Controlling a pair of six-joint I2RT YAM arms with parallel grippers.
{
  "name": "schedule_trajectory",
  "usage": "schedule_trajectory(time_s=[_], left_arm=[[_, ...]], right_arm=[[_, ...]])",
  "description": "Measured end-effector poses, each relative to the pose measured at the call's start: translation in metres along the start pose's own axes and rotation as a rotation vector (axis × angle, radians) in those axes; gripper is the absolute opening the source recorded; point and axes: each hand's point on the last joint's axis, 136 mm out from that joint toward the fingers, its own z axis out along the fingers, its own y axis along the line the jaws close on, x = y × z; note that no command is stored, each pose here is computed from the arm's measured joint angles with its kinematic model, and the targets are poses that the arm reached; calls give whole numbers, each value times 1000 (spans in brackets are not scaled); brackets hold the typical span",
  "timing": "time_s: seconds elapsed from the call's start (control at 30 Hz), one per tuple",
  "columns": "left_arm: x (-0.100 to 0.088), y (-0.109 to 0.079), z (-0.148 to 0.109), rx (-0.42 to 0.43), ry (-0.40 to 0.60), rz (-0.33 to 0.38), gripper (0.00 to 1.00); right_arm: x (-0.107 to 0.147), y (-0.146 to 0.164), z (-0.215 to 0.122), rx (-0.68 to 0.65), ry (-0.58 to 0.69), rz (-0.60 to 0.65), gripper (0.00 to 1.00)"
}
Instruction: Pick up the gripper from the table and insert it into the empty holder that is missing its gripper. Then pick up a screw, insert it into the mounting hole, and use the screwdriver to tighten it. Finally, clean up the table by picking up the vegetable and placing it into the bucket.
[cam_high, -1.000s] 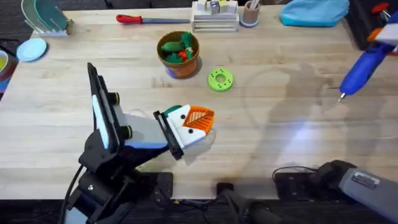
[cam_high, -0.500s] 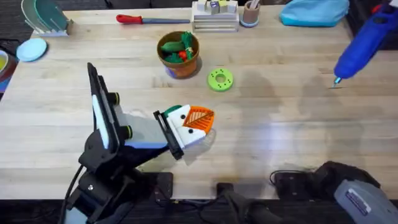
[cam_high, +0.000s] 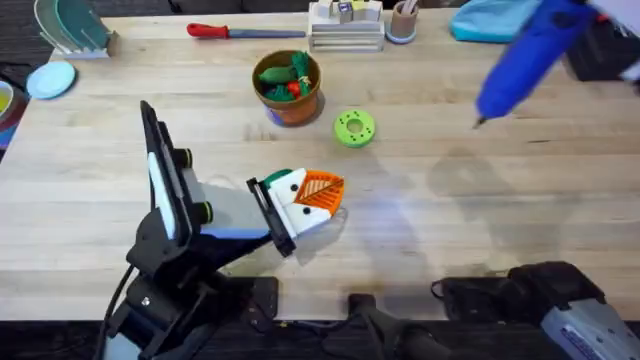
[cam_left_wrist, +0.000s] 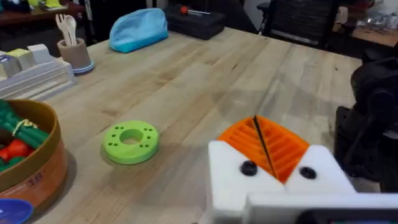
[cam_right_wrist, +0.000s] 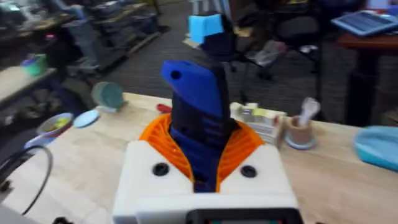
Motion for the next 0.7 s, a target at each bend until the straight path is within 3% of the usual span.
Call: schedule_trajectory(time_s=[0.37,0.7], left_arm=[[0,0,0,0,0,0,17],[0,0,0,-1,0,0,17]], right_arm=[[-14,82,11,-338,-186,-22,130],[22,163,35,-620,-94,23,130]])
